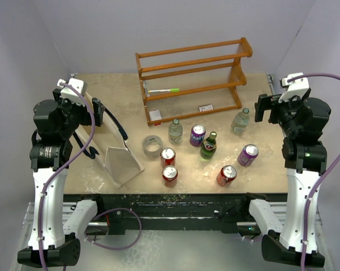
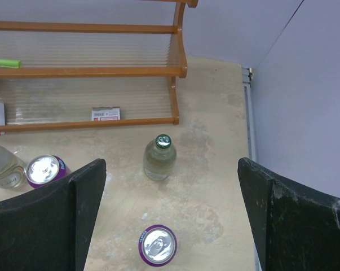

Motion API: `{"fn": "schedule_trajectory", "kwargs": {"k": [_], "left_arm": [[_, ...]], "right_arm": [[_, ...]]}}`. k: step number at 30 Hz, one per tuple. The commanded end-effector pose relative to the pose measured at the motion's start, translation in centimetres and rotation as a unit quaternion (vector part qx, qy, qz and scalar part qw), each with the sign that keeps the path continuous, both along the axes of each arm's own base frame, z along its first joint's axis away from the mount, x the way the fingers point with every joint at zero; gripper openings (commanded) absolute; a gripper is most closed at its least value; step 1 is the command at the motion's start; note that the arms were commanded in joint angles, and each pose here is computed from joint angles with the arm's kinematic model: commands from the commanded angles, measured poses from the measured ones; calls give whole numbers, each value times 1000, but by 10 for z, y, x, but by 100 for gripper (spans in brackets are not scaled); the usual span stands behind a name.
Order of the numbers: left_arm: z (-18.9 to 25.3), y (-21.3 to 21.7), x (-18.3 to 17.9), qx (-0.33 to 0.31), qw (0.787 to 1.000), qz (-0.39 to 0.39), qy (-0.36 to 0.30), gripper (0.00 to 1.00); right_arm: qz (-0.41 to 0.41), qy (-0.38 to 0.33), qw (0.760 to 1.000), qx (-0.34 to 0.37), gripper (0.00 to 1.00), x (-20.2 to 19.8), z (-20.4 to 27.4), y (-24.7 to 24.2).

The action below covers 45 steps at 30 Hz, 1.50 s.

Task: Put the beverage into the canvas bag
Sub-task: Adjust the canvas bag at the center of the board.

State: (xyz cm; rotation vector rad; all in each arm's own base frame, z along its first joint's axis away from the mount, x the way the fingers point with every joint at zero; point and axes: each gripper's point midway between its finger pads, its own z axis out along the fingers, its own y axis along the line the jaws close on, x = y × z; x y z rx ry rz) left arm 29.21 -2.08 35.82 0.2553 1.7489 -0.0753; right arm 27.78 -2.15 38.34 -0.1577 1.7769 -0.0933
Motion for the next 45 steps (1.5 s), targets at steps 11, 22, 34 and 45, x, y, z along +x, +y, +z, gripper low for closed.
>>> {"fn": "schedule_trajectory", "kwargs": {"k": [11,22,34,45], "left_arm": [[15,0,2,3,999,3,-36,99],[-5,31,-20,-23,995,99,21,99],[-47,64,-38,-61,971,194,123,97],[-80,56,-28,-114,968,149,167,76]], "right_arm": [[24,-38,999,2,100,8,19,7],[52,-25,998,2,100,15,14,15],[78,-1,997,11,100,22,-17,22],[91,1,996,16,100,19,-26,28]]}}
